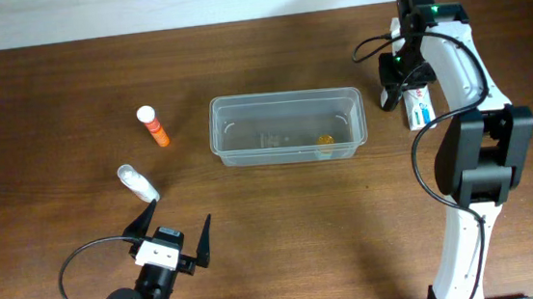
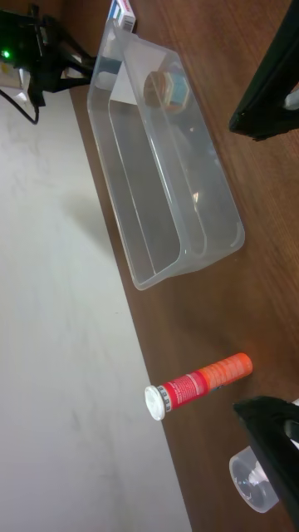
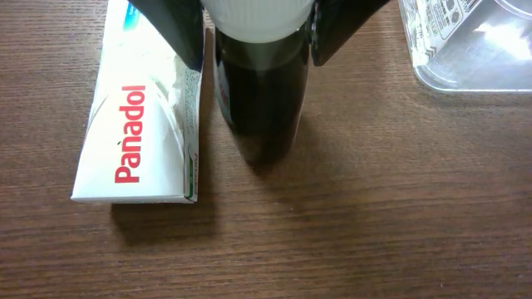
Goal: Pack container
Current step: 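Lower the right gripper and grasp the dark brown bottle, then carry the bottle into the container's right end and release it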
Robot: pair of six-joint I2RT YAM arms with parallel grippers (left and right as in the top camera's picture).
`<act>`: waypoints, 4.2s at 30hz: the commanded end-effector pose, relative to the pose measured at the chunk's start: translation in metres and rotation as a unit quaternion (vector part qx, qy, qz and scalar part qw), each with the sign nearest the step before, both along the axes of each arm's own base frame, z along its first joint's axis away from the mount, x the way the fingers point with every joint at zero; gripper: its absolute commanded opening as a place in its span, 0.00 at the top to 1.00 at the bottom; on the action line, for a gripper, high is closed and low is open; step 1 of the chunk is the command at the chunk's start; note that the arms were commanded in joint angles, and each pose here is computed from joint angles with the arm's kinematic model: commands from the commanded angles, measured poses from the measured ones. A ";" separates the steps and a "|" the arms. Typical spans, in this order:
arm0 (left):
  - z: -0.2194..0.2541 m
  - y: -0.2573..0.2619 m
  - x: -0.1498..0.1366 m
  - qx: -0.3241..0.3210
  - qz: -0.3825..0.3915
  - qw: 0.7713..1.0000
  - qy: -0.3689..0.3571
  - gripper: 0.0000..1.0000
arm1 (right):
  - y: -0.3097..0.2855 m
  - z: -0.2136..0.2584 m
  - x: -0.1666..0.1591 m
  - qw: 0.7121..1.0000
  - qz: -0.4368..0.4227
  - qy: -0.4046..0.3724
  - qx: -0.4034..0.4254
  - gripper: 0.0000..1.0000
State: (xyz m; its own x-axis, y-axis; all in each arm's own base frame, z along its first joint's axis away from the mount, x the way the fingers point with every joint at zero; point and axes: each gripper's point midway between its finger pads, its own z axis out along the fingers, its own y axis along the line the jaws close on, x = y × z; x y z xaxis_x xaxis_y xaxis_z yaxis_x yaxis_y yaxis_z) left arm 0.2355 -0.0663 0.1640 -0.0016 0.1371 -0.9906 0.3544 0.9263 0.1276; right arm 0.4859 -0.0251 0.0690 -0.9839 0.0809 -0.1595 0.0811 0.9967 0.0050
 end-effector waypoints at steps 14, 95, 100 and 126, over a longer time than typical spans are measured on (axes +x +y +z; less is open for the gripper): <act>-0.001 0.000 0.000 0.006 0.001 1.000 -0.001 0.00 | -0.002 -0.004 -0.004 1.000 -0.008 0.015 -0.003 0.78; -0.001 0.000 0.000 0.006 0.001 1.000 -0.001 0.00 | 0.131 0.034 -0.064 0.998 0.039 0.052 0.017 0.81; -0.001 0.000 0.000 0.006 0.001 1.000 -0.001 0.01 | 0.132 0.031 -0.062 0.998 0.035 0.053 0.018 0.80; -0.001 0.000 0.000 0.006 0.001 1.000 -0.001 0.01 | 0.114 0.010 -0.055 0.997 0.019 0.069 0.016 0.70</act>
